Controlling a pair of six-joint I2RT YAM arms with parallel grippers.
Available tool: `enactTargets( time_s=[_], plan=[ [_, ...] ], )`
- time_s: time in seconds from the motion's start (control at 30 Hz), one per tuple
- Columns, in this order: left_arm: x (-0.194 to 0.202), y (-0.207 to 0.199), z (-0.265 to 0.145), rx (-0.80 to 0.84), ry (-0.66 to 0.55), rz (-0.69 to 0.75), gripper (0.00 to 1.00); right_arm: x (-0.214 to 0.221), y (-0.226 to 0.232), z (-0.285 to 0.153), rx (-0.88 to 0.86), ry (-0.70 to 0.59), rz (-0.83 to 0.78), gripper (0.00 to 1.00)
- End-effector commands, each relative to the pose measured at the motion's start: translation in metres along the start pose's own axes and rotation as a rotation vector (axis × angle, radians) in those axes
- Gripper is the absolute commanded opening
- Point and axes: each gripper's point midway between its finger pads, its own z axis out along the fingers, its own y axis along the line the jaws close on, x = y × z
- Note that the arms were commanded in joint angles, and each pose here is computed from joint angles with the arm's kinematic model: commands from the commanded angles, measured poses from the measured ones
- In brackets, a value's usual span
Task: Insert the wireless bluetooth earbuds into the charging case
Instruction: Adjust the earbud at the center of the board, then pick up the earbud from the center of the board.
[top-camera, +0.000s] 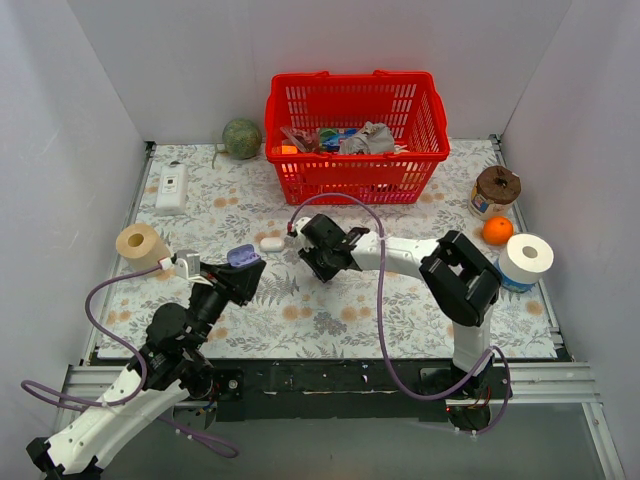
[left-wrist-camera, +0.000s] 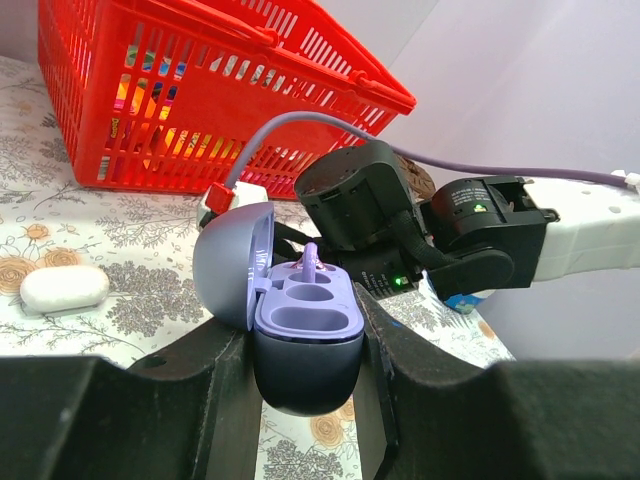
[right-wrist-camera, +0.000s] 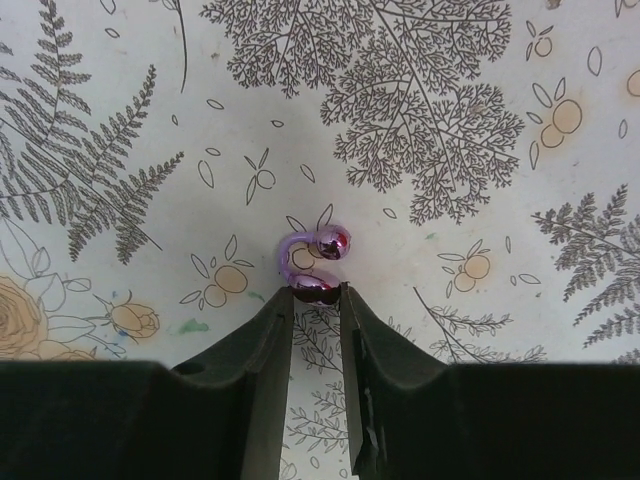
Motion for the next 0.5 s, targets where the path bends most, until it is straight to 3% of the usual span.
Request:
enactTargets(
  time_s=[0.0, 0.13, 0.3, 0.33, 0.47],
  plan=[
    [-0.008, 0.000, -0.001, -0.002, -0.027, 0.005, 0.00, -0.013, 0.012, -0.003, -0.077, -0.061, 0.142, 0.30],
    [-0.008, -0.001, -0.002, 0.003, -0.028, 0.003, 0.00, -0.018, 0.016, -0.009, -0.105, -0.104, 0.287, 0.22],
    [-0.009, -0.002, -0.002, 0.006, -0.034, -0.004, 0.00, -0.022, 0.047, -0.023, -0.270, -0.158, 0.539, 0.17],
    [-0.008, -0.002, -0.002, 0.009, -0.030, -0.007, 0.00, -0.044, 0.054, -0.029, -0.331, -0.233, 0.619, 0.19],
    [-0.009, -0.004, -0.002, 0.015, -0.031, -0.008, 0.00, -0.062, 0.071, -0.046, -0.432, -0.272, 0.649, 0.37]
  ],
)
